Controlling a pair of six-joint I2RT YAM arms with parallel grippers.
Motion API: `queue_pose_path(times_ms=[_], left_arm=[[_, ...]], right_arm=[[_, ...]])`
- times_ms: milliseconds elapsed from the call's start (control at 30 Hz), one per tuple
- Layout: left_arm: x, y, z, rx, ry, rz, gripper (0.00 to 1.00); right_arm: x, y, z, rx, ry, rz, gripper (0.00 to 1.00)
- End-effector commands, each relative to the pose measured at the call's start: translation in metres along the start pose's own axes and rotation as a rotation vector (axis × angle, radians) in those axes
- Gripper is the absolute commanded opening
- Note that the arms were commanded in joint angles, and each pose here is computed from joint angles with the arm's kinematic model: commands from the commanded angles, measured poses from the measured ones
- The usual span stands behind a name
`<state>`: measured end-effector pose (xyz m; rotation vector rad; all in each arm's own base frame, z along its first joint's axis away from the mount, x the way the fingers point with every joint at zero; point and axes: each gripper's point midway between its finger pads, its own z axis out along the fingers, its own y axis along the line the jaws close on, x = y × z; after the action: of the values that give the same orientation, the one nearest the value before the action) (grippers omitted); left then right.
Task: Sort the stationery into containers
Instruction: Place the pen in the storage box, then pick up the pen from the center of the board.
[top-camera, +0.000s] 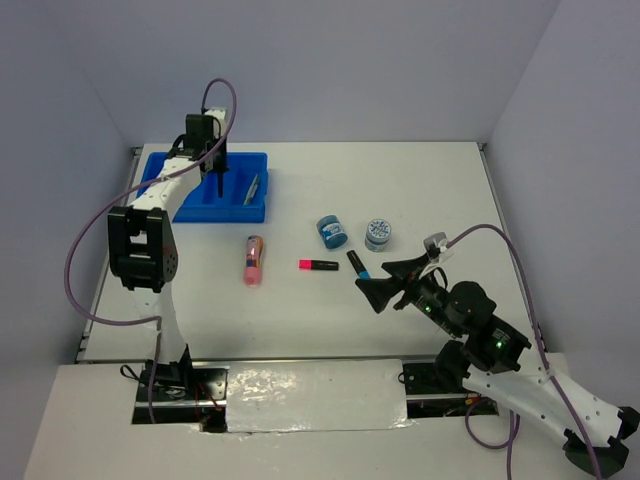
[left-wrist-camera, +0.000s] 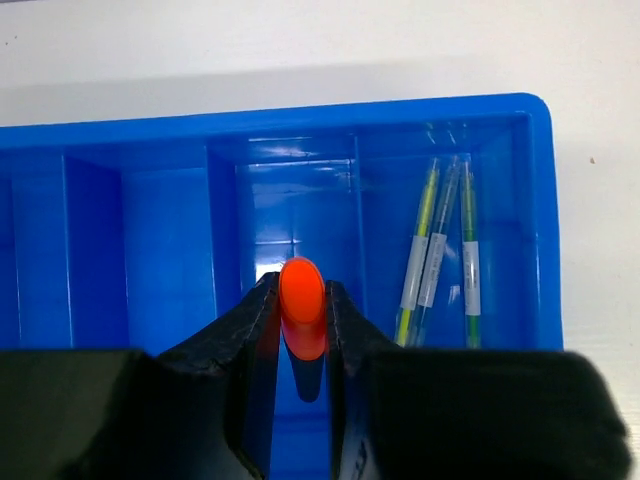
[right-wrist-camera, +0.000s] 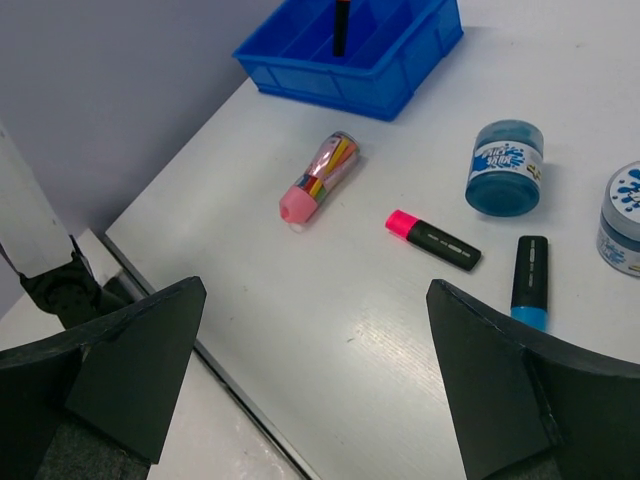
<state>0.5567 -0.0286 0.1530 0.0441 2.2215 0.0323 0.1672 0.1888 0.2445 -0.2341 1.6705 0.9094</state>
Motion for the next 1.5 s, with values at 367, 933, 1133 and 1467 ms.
queue_pose_path(times_ms=[367,933,1133,1467], left_arm=[[-0.055,0.008,-0.022,0.031,-0.146,-0.108,0.75],[0.053,-0.024,-0.26,0.216,-0.155,-0.327,0.99],[0.114,-0.005,-0.281,0.125,-0.251,-0.288,0.99],[0.112,-0.008,-0.293,0.151,-0.302,-0.286,0.99]], right_arm=[[0.041,-0.011,0.035,0.022,0.156,-0.109,1.0],[0.116,-0.058,0.126,-0.043,0.766,-0.661,0.93],[0.146,-0.085,0.152,-0.024,0.925,-0.763,0.87],[0.176,-0.092,0.172,-0.108,1.017,-0.809,0.8]])
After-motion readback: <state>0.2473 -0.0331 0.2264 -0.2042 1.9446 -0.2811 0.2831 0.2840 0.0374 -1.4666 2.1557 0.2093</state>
